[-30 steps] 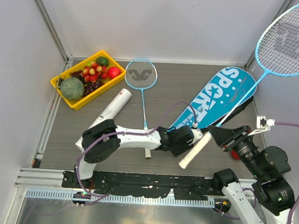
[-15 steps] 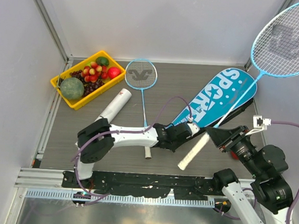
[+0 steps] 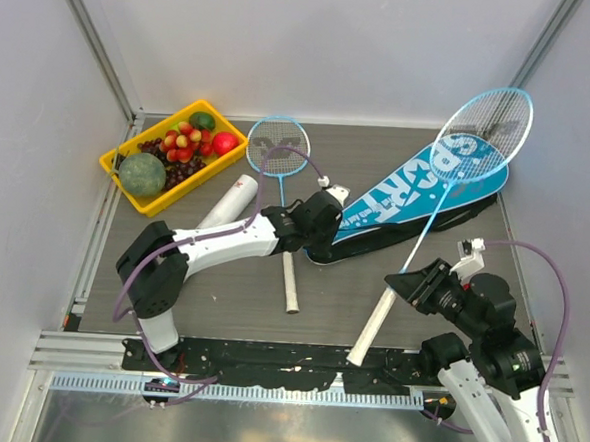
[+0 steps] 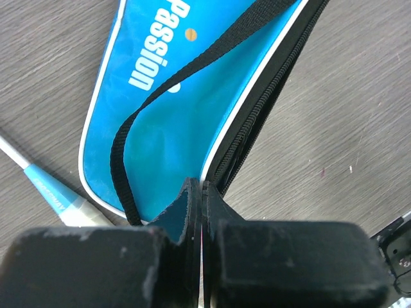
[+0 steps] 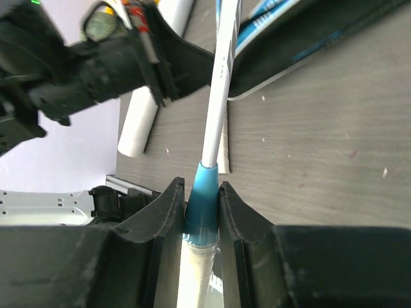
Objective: Pack up the badminton gear
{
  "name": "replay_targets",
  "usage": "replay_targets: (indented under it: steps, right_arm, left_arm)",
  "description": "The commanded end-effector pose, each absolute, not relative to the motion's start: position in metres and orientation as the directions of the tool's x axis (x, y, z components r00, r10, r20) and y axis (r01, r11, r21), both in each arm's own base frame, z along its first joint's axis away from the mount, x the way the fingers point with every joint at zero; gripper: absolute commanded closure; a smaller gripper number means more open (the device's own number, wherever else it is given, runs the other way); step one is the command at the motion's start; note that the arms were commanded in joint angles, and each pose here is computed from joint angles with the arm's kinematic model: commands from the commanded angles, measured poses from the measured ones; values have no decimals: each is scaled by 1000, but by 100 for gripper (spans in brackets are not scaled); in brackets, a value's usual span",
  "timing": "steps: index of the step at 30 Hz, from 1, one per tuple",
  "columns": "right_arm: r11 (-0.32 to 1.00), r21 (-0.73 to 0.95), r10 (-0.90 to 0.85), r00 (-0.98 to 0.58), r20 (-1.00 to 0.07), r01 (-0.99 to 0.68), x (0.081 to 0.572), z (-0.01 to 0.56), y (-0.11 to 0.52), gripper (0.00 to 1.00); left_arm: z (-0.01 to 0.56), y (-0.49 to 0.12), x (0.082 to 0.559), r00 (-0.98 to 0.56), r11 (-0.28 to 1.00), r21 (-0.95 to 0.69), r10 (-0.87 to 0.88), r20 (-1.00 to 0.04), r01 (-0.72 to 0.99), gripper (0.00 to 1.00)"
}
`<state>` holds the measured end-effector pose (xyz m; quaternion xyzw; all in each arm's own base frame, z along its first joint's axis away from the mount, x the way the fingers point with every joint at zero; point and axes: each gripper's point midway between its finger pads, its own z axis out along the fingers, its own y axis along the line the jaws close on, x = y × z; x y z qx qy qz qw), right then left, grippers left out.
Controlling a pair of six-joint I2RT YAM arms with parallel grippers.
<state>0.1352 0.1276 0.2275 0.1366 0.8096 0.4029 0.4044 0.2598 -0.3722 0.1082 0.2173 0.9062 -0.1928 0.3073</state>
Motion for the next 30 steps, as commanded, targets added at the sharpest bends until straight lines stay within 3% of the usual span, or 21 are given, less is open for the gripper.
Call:
replay_targets:
  steps: [1, 9, 16, 21, 26, 30]
  right_arm:
    - [575, 818, 630, -621, -467, -33, 132, 220, 125, 95]
    - [558, 826, 682, -611, -402, 78, 125, 193, 116, 95]
    - [584, 805, 684, -596, -421, 102, 123, 185, 108, 95]
    - [604, 793, 697, -536, -477, 81, 122, 194, 96, 95]
    - [626, 777, 690, -504, -519, 57, 122, 206, 89, 95]
    - [633, 774, 686, -486, -542, 30, 120, 212, 87, 95]
  left_arm:
    - [123, -377, 270, -745, 848, -299, 156, -648, 437, 100]
    - [126, -373, 291, -804, 847, -440, -25, -594, 298, 100]
    - [128, -361, 303, -772, 882, -374, -18, -635, 287, 100]
    - [118, -356, 288, -713, 888, -186, 196, -673, 420, 100]
    - [102, -361, 253, -670, 830, -39, 420, -612, 556, 100]
    - [99, -373, 242, -632, 767, -32, 503, -590, 640, 67]
